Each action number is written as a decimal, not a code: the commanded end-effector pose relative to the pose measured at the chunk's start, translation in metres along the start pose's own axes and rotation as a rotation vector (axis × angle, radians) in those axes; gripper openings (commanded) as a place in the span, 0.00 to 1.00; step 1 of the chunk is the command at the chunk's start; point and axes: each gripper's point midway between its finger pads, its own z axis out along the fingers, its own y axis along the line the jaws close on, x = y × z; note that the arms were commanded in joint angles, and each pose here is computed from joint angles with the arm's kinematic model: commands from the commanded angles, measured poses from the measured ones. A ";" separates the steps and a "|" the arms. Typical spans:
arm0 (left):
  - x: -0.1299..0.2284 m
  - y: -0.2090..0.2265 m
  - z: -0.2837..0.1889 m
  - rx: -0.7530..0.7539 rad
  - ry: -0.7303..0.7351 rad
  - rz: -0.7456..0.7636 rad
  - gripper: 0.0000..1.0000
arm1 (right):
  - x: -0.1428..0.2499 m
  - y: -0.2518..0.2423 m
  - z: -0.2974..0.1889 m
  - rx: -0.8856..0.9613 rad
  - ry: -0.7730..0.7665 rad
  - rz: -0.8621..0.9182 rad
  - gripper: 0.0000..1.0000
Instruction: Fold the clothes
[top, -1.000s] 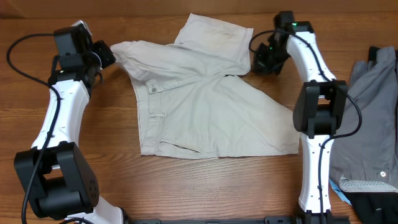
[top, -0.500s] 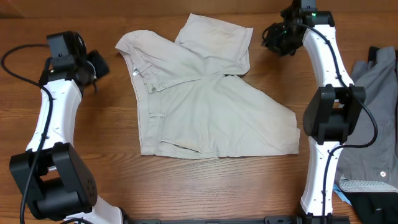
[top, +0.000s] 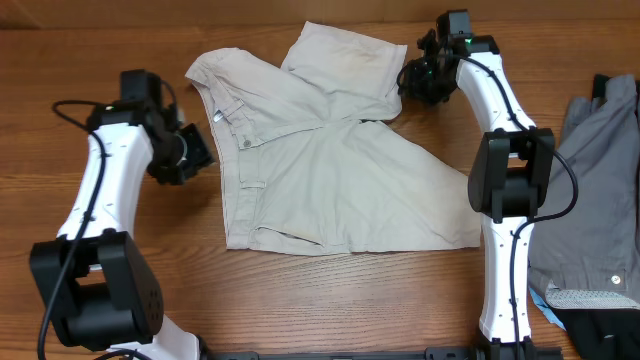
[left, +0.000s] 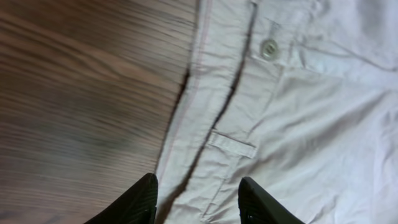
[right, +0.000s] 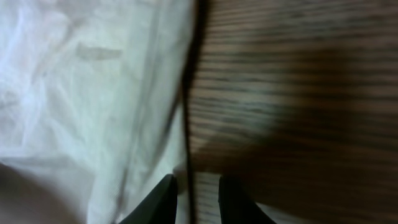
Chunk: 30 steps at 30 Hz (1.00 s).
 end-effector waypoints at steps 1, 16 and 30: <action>0.006 -0.024 0.006 0.014 0.010 0.085 0.47 | 0.002 0.013 0.010 0.036 -0.007 -0.066 0.25; 0.037 -0.035 0.078 -0.088 0.169 0.133 0.48 | 0.021 -0.005 0.026 0.155 0.038 -0.029 0.08; 0.078 -0.001 0.146 -0.215 0.399 0.102 0.37 | 0.023 -0.108 -0.058 0.576 -0.030 0.428 0.04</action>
